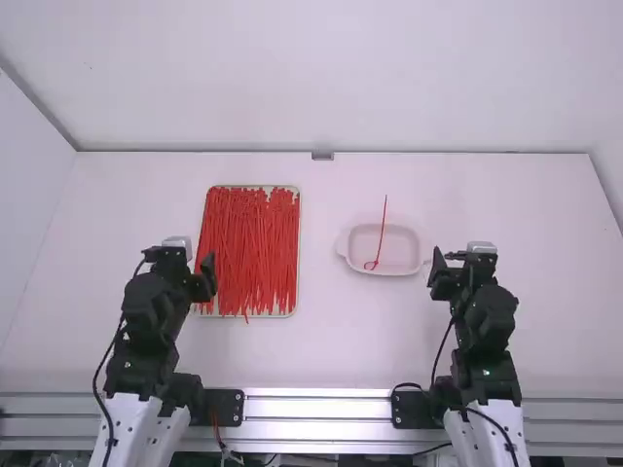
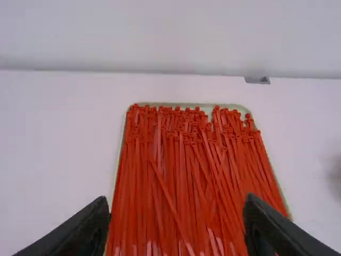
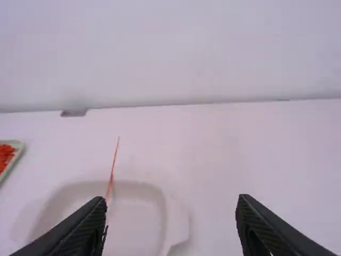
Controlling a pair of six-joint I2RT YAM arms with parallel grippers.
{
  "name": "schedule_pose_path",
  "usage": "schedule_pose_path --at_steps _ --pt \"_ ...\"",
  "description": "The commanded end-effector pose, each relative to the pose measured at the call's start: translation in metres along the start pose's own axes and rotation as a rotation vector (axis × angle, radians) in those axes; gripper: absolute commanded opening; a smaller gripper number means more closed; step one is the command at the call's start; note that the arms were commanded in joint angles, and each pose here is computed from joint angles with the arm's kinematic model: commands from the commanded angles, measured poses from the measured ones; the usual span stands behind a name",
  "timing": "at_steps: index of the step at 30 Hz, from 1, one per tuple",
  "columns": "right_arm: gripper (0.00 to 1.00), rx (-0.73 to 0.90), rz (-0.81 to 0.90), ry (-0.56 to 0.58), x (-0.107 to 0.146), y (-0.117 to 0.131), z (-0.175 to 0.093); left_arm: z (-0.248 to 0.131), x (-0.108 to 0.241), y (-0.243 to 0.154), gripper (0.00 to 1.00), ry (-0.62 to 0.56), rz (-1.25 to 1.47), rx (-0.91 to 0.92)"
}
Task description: Fasten the cable tie
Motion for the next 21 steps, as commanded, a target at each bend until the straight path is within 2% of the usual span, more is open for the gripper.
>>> schedule_pose_path --at_steps 1,8,11,17,21 --pt "0.59 -0.004 -0.008 -0.001 0.016 0.001 -0.002 -0.002 0.008 0.002 0.59 -0.043 0.041 -0.013" --pt "0.44 -0.004 -0.008 -0.001 0.055 0.001 -0.003 -0.003 0.024 0.003 0.44 -0.184 0.042 -0.008" --pt "0.38 -0.004 -0.008 -0.004 0.071 0.001 -0.002 0.0 0.04 0.004 0.38 -0.184 0.042 -0.008" --pt "0.27 -0.002 -0.01 -0.112 0.057 0.001 -0.009 0.006 0.067 0.006 0.28 -0.184 0.042 -0.008" --pt "0.2 -0.002 -0.01 -0.154 0.051 0.001 -0.012 0.002 0.062 0.005 0.21 -0.233 0.042 -0.006"
Point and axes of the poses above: each hand's point on the last joint's axis, 136 mm out from that joint toward the fingers, its own z axis out along the fingers, its own y axis along the line the jaws close on, x = y × z, the point moved 8 cm from there along -z, back along the fingers, and after that the axes turned 1 degree about -z, right-handed, at the moved point
